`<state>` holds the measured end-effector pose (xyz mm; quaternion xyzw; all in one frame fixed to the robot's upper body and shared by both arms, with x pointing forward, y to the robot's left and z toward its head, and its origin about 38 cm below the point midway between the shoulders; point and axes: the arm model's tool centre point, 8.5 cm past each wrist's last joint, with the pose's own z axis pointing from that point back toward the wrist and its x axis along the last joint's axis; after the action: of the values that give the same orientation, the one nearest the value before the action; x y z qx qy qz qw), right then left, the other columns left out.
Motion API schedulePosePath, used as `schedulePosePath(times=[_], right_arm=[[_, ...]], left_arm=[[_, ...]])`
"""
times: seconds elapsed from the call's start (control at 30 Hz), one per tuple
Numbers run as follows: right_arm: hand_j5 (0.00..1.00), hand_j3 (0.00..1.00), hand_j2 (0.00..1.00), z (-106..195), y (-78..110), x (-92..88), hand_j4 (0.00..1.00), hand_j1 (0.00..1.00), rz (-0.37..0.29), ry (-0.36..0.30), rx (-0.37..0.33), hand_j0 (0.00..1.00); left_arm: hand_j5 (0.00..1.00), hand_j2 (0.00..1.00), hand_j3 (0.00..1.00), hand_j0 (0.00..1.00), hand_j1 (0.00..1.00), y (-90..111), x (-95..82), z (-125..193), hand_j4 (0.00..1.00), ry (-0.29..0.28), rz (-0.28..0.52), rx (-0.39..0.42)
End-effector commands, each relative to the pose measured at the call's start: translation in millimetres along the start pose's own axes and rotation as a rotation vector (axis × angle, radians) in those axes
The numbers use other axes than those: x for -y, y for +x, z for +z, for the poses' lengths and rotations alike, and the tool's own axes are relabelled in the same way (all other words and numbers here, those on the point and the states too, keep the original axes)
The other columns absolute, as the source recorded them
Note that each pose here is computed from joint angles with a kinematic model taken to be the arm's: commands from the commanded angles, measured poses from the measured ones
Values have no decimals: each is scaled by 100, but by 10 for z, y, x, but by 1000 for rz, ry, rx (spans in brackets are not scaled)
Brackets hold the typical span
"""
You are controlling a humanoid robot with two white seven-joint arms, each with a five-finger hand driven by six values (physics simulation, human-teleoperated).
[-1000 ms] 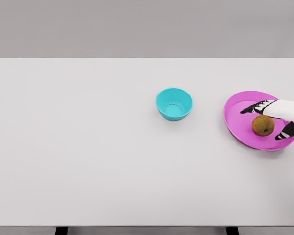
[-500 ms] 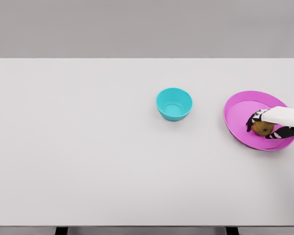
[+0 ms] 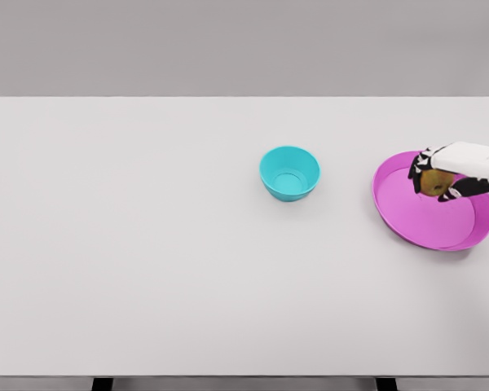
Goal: Put the apple from the pink plate into the blue bowl with your right arm
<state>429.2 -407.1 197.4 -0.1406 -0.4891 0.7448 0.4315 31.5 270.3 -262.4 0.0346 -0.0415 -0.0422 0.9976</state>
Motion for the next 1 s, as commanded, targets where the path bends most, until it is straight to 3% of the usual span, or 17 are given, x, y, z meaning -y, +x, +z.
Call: schedulePosePath(times=[0.0, 0.4, 0.63, 0.73, 0.97], right_arm=[[36, 36, 36, -101, 61, 10, 36, 36, -9, -15, 25, 36], [36, 36, 36, -553, 412, 367, 36, 36, 16, -113, 147, 36], [36, 36, 36, -830, 841, 555, 36, 36, 57, -167, 268, 36], [37, 37, 37, -955, 952, 561, 37, 37, 59, -175, 296, 37], [37, 37, 37, -1270, 1253, 673, 37, 37, 136, -131, 351, 37]], left_arm=[[100, 100, 100, 100, 100, 1, 0, 0, 100, 0, 0, 1], [100, 100, 100, 100, 100, 0, 0, 0, 100, 0, 0, 0], [100, 100, 100, 100, 100, 0, 0, 0, 100, 0, 0, 0], [100, 100, 100, 100, 100, 0, 0, 0, 100, 0, 0, 0], [100, 100, 100, 100, 100, 1, 0, 0, 100, 0, 0, 1]])
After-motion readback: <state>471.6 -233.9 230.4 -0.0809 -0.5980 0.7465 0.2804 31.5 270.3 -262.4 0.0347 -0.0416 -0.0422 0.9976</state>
